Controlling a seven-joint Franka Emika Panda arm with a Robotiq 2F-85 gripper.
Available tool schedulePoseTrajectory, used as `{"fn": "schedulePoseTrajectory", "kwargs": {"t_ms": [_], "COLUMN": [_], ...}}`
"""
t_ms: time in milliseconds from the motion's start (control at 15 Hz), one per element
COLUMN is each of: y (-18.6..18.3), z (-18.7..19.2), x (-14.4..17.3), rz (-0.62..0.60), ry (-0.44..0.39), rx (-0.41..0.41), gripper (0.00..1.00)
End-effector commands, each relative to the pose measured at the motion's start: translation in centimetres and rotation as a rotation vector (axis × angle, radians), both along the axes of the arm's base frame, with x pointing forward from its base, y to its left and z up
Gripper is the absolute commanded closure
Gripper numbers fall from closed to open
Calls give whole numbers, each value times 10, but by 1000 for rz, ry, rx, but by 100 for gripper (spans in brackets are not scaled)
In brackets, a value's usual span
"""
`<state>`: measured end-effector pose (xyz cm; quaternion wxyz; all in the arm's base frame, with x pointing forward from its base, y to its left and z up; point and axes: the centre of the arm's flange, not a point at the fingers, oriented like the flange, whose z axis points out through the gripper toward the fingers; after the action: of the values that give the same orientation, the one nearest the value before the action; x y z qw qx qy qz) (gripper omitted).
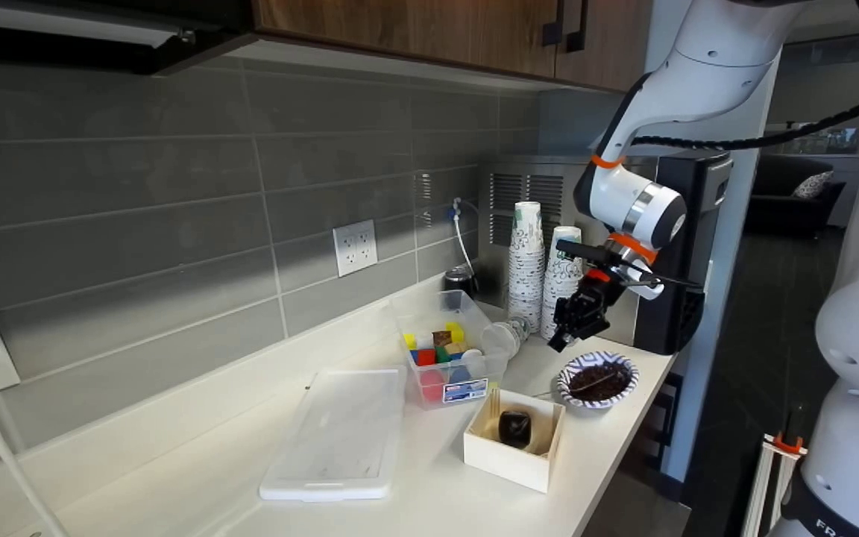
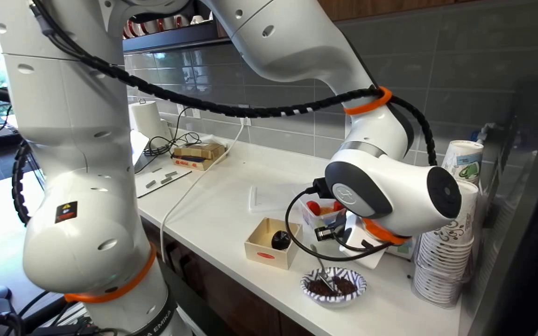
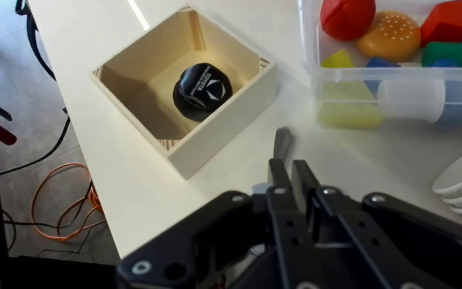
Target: Stir the contents of the bowl using the spatula
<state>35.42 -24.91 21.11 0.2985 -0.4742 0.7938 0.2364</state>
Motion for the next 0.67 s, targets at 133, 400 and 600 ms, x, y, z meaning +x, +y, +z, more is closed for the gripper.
{"fn": "schedulePoseTrajectory", "kwargs": {"t_ms": [133,400,600], "y": [22,33,35], "z": [4,6,9], "x": [16,21,22], "rz": [3,38,48], "ry": [-83,-84,-75], "rx": [-1,-7,-24], "gripper": [97,66,50]}}
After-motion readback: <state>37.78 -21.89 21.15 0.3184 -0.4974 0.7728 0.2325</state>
